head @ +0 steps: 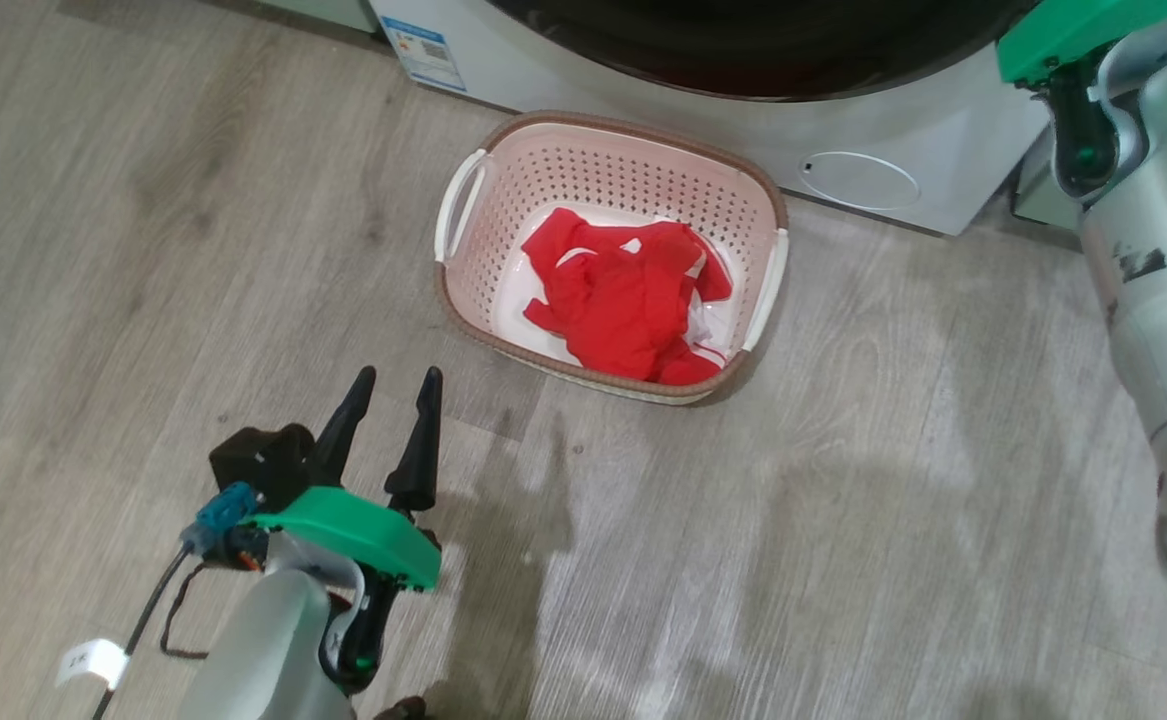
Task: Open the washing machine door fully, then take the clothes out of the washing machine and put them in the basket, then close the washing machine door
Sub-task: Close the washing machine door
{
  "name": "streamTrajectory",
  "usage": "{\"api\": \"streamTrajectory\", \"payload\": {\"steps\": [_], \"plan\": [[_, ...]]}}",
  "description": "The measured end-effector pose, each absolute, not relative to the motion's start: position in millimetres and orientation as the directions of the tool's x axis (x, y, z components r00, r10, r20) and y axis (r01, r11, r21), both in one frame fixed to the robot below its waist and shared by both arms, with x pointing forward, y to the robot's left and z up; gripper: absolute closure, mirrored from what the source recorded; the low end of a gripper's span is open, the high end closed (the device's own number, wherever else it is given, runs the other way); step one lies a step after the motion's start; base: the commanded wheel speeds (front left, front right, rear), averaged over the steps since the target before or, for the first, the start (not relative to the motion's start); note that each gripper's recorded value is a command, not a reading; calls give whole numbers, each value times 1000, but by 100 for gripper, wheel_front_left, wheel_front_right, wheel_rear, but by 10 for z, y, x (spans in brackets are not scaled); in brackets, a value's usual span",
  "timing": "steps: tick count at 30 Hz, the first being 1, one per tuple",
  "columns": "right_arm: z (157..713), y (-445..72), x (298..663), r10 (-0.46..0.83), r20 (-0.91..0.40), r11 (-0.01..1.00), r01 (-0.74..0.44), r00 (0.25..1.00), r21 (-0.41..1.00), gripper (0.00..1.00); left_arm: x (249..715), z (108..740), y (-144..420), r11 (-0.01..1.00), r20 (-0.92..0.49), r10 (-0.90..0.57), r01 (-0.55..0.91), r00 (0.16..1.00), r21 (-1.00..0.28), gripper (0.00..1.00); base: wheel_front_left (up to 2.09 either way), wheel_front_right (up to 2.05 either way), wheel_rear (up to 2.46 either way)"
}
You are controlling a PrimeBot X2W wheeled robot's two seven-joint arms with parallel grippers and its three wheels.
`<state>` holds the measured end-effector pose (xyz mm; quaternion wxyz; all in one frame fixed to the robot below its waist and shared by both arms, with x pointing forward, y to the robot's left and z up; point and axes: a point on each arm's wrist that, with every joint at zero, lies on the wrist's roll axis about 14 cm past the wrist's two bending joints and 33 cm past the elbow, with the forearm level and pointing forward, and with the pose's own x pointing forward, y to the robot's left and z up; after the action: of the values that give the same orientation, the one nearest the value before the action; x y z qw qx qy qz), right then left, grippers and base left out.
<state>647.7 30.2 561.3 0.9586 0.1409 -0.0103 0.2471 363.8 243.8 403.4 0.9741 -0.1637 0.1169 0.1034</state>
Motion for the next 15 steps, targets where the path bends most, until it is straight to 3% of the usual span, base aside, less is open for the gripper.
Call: {"api": "streamTrajectory", "payload": {"steps": [15], "plan": [[5708, 356, 6482, 473, 97, 831, -480, 876, 281, 100, 3582, 4094, 2482, 920, -248, 183, -254, 951, -298, 0, 0, 0, 0]]}}
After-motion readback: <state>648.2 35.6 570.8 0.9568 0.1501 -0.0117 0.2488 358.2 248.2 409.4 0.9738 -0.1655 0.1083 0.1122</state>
